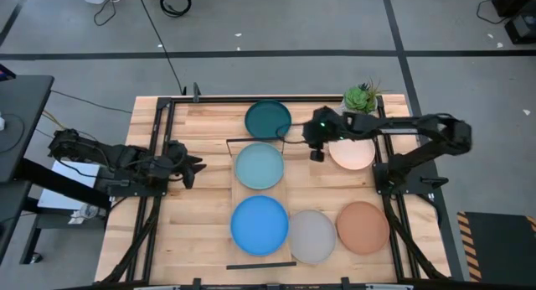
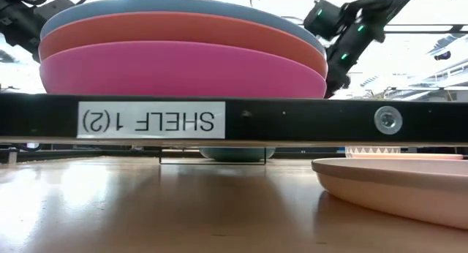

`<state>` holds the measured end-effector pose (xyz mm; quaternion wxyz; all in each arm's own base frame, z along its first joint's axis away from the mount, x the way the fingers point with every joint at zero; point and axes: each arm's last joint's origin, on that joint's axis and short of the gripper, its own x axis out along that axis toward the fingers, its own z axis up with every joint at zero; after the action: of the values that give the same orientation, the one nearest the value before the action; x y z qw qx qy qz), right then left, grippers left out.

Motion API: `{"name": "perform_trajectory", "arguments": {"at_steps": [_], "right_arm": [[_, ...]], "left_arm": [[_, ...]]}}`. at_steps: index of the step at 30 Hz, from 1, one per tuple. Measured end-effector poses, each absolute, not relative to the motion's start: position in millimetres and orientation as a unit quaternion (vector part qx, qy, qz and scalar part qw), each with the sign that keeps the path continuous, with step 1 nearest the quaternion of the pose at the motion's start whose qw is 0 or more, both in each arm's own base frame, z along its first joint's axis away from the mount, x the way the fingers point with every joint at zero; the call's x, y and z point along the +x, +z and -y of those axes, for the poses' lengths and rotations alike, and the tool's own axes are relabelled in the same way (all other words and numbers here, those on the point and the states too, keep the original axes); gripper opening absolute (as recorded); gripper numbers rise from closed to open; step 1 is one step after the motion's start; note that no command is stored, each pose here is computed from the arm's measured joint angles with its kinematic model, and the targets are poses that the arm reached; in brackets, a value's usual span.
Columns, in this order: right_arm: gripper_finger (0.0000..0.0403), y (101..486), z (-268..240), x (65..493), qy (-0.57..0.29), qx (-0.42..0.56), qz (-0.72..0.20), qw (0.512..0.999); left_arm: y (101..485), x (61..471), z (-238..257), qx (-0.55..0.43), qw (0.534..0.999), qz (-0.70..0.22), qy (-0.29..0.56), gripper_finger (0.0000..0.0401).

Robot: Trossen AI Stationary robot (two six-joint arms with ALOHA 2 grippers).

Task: Place and stack plates onto a shelf
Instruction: Stack the green plate on top of the blue plate on the shelf

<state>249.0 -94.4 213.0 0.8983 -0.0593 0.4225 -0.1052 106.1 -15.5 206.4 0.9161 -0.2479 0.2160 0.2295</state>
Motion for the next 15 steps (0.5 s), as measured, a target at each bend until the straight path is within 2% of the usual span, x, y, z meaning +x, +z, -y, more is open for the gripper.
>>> {"name": "perform_trajectory", "arguments": {"at_steps": [7,15], "right_arm": [[0.0121,185.9,151.6,261.0,-0.148,0.020,-0.415,0.897],[0.0123,173.3,196.4,278.7,-0.185,0.104,-0.418,0.883]], "left_arm": [[223.5,105.4,17.8,-0.307,0.907,-0.215,0.192,0.0155],[245.7,102.2,15.8,-0.310,0.909,-0.191,0.201,0.0155]]}}
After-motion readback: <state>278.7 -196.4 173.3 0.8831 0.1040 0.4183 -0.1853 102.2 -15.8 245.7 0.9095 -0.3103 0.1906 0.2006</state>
